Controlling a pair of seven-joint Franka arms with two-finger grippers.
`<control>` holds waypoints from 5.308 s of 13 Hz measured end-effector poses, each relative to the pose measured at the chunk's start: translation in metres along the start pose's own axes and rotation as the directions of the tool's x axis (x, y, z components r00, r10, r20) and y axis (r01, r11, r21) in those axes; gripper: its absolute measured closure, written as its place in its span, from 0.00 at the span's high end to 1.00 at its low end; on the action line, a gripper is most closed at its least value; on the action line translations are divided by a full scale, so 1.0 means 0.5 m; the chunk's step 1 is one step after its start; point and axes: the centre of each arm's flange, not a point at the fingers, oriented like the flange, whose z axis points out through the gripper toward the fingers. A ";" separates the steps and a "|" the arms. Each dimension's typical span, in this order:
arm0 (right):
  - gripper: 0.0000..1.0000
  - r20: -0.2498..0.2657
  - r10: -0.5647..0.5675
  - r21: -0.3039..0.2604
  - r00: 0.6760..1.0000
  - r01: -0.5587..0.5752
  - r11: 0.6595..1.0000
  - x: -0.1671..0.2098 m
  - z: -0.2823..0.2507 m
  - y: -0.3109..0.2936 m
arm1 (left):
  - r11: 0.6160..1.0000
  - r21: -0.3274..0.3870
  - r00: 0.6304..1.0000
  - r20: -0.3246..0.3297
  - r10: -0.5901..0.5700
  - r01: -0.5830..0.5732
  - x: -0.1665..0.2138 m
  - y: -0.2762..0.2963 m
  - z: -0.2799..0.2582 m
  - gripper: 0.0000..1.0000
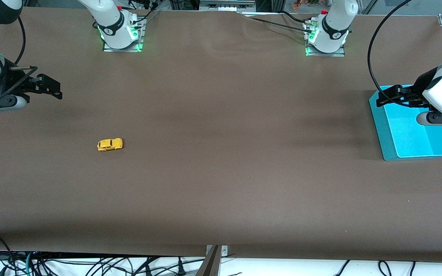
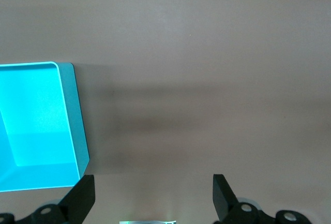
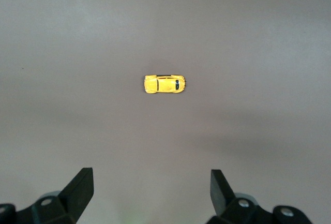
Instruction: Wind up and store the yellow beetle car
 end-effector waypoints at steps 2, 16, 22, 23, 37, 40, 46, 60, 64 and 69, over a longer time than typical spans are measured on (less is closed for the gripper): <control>1.00 0.000 0.000 0.000 1.000 0.000 1.000 0.000 0.000 0.000 | 1.000 0.000 1.000 0.000 0.000 0.000 0.000 0.000 0.000 1.00; 1.00 0.008 -0.002 0.001 1.000 0.002 1.000 0.001 0.006 -0.002 | 1.000 0.000 1.000 0.000 0.000 0.000 0.000 -0.001 0.000 1.00; 1.00 0.012 -0.003 0.001 1.000 0.003 1.000 0.001 0.008 -0.004 | 1.000 0.000 1.000 0.000 0.000 0.000 0.000 -0.001 0.000 1.00; 1.00 0.013 -0.012 0.001 1.000 0.012 1.000 0.001 0.008 -0.005 | 1.000 0.000 1.000 0.000 0.000 0.000 0.000 -0.001 0.000 1.00; 1.00 0.019 -0.921 0.031 0.389 0.920 0.390 0.084 0.436 -0.019 | 1.000 0.000 1.000 0.000 0.000 0.000 0.000 -0.001 0.000 1.00; 1.00 0.008 -0.978 -0.013 0.207 0.978 0.207 0.086 0.553 -0.005 | 1.000 0.000 1.000 0.000 0.000 0.000 0.000 -0.001 0.000 1.00; 1.00 0.011 -0.997 -0.034 0.082 0.996 0.082 0.050 0.685 0.021 | 1.000 0.000 1.000 0.000 0.002 -0.002 0.000 0.002 0.000 1.00; 0.66 0.007 -1.000 -0.106 0.024 0.994 0.023 0.051 0.749 -0.010 | 1.000 0.002 1.000 0.001 0.022 -0.022 -0.001 0.022 0.001 1.00; 0.38 0.004 -1.000 -0.113 0.016 0.993 0.016 0.054 0.744 -0.020 | 0.995 0.001 0.995 0.002 0.098 -0.098 -0.001 0.021 0.002 1.00; 0.38 -0.022 -1.000 -0.079 0.015 0.997 0.017 0.054 0.708 -0.094 | 0.953 -0.004 0.952 0.021 0.304 -0.304 0.008 0.030 0.020 1.00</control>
